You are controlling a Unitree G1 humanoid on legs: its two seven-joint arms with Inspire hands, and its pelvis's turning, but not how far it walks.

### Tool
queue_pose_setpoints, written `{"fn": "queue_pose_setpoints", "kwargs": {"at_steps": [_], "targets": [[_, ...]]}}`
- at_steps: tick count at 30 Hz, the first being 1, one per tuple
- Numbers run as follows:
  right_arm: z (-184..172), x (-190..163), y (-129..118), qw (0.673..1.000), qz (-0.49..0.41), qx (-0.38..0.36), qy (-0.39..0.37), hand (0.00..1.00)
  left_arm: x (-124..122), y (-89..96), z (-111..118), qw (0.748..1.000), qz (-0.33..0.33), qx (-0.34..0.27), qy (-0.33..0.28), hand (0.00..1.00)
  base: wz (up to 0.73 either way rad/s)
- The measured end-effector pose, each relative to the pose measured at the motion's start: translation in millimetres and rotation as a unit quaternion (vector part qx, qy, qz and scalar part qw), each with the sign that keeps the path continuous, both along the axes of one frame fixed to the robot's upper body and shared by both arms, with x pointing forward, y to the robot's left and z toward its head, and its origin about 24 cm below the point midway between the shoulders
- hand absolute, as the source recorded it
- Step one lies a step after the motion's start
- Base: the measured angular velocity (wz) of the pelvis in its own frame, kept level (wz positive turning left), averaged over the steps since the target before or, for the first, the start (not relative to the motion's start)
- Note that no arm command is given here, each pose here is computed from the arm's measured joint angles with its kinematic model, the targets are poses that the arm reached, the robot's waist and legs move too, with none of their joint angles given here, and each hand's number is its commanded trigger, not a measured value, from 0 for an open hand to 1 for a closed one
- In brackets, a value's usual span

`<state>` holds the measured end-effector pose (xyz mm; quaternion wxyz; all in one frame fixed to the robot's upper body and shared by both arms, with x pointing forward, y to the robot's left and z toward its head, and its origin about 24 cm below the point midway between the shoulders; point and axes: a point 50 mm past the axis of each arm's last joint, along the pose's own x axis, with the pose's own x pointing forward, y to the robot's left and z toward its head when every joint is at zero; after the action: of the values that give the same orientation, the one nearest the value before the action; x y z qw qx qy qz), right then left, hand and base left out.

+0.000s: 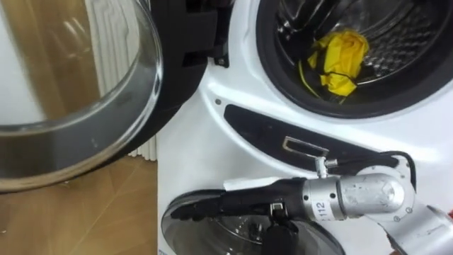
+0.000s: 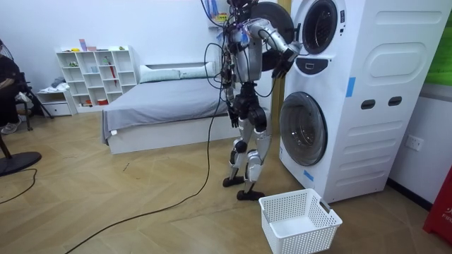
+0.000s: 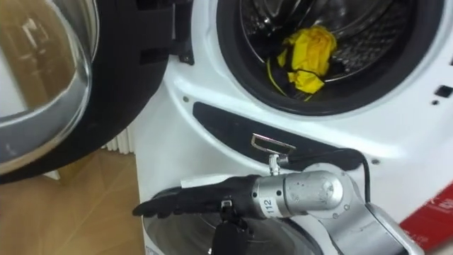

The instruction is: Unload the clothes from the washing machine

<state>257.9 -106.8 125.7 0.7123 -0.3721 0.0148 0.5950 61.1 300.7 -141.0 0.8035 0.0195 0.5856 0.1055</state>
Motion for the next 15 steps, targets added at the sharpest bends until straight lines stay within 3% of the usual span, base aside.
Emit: {"fn": "queue_pose_setpoints", "kwargs": {"at_steps": [6,11,15], "targets": [[41.4,8.3,-17.8,0.985,-0.074,0.022,-0.152,0.0,-6.7,-2.2,-2.3,1.0,0.026,-0.002,-0.004,0.0,-0.02],[82.6,3.8,-32.6,0.941,-0.143,0.049,-0.304,0.0,-17.2,-9.1,-5.8,0.999,0.033,-0.008,-0.001,0.0,0.0],[94.9,0.3,-36.1,0.917,-0.165,0.049,-0.36,0.0,-23.9,-12.1,-7.2,0.999,0.036,-0.01,0.003,0.0,-0.1]]}}
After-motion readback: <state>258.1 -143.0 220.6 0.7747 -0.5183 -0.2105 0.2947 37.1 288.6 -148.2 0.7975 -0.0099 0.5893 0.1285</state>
